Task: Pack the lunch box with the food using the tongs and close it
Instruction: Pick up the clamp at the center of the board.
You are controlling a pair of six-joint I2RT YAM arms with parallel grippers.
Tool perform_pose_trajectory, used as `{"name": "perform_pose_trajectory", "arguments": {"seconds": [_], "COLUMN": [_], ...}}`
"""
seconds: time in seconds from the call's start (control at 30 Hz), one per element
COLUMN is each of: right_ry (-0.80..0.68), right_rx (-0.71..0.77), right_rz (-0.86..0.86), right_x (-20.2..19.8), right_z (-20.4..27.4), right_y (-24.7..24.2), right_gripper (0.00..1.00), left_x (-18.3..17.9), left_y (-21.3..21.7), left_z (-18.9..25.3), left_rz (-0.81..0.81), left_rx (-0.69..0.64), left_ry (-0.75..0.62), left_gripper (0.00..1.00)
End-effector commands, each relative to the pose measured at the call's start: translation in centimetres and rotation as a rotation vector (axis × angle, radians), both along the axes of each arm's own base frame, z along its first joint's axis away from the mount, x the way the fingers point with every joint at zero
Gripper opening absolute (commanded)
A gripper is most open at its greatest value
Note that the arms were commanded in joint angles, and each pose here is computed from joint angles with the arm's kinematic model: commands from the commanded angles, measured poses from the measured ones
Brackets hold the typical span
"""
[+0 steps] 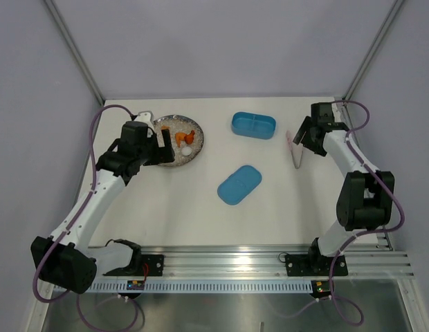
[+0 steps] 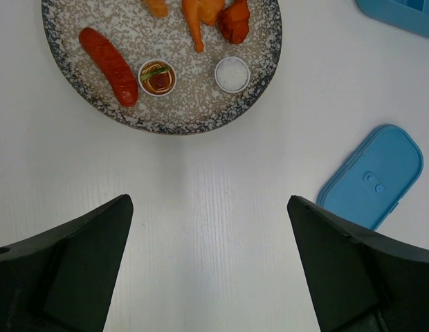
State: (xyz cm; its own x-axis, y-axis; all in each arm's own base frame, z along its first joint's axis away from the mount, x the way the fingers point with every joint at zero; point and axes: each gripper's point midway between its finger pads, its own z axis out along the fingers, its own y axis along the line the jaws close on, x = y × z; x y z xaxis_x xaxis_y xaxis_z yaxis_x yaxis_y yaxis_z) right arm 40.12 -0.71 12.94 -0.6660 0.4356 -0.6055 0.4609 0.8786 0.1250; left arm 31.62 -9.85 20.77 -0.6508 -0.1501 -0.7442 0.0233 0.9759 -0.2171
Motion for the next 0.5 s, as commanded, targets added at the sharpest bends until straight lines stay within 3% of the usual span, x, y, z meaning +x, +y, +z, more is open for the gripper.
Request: {"name": "perform_pose_trajectory", "arguments": {"seconds": [0.0, 0.1, 0.2, 0.47], "right_ry": [0.010, 0.040, 0.093, 0.176], "right_rx": [0.060, 0.090, 0.091, 0.102], "right_rz": [0.003, -0.035, -0.038, -0.024], "right_x": [2.1, 3.0, 3.3, 3.5], "right_z": [-1.1, -3.3, -5.6, -10.3], "right_y": [0.0, -1.5, -1.7, -1.5], "right_gripper": [0.76, 0.58, 0.50, 0.47], "left_x": [0.5, 0.4, 0.3, 0.3], "left_y": [-0.1, 0.1, 0.0, -0.3], "left_z": [2.1, 2.0, 1.9, 1.7], "left_rz": [0.005, 0.007, 0.003, -0.008], "left_rx": [0.000, 0.012, 0.009, 0.006], "left_ry": [-0.037, -0.022, -0.017, 0.003], "left_gripper": [0.99, 0.99, 0.99, 0.99]}}
